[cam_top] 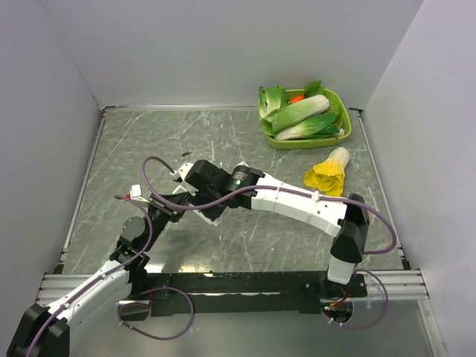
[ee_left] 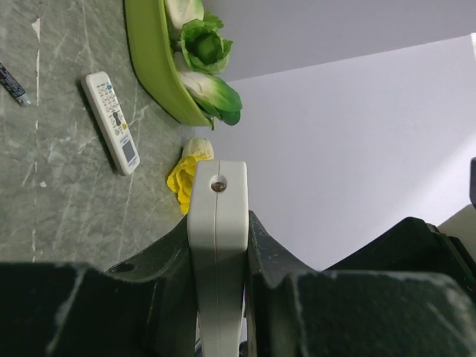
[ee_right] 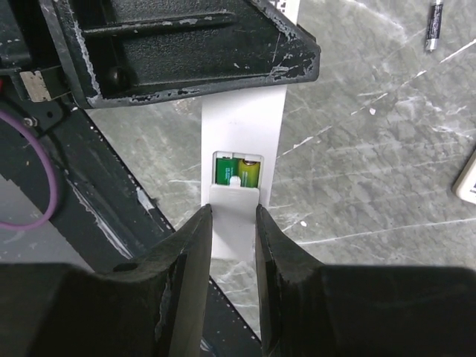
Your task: Load the batteries into the remote control
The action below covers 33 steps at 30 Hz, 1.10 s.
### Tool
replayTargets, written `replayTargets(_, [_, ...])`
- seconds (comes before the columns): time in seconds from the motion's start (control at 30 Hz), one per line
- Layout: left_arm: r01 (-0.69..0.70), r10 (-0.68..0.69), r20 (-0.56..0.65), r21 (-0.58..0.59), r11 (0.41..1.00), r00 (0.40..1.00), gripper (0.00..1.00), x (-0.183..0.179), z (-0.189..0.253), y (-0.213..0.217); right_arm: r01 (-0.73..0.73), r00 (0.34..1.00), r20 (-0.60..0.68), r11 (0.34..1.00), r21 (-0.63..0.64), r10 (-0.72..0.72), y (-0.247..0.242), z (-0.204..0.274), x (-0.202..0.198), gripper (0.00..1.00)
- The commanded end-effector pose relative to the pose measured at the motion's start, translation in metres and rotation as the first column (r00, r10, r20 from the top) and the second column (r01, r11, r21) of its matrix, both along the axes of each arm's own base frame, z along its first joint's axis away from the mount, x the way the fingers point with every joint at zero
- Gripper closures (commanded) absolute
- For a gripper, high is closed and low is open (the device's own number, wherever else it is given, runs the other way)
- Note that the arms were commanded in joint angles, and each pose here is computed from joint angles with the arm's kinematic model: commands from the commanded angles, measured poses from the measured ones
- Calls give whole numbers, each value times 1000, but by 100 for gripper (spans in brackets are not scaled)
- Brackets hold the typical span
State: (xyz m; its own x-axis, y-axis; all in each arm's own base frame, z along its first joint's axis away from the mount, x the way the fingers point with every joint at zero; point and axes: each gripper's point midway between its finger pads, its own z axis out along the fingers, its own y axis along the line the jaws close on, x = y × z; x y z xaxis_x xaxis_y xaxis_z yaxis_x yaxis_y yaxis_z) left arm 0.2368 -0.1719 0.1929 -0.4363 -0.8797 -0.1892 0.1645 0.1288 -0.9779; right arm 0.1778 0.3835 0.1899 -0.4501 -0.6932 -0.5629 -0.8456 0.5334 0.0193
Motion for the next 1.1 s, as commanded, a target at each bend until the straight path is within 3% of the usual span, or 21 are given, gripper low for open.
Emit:
replayTargets(0.0, [26, -31, -74, -60, 998, 997, 98, -22, -50, 6, 34, 999, 18, 999, 28, -34, 6, 10, 11, 100])
replayTargets(0.6, [11, -38, -140, -190, 982, 989, 98, -23, -46, 9, 43, 999, 12, 999, 14, -44, 2, 8, 9, 99])
replayTargets(0.8, [-14, -13, -143, -186, 982, 990, 98, -21, -47, 13, 49, 998, 26, 998, 25, -50, -2, 13, 9, 98])
replayTargets(1.07, [1, -28, -153, -172, 985, 988, 98, -22, -51, 11, 38, 997, 67, 994, 103, -46, 2, 47, 12, 84])
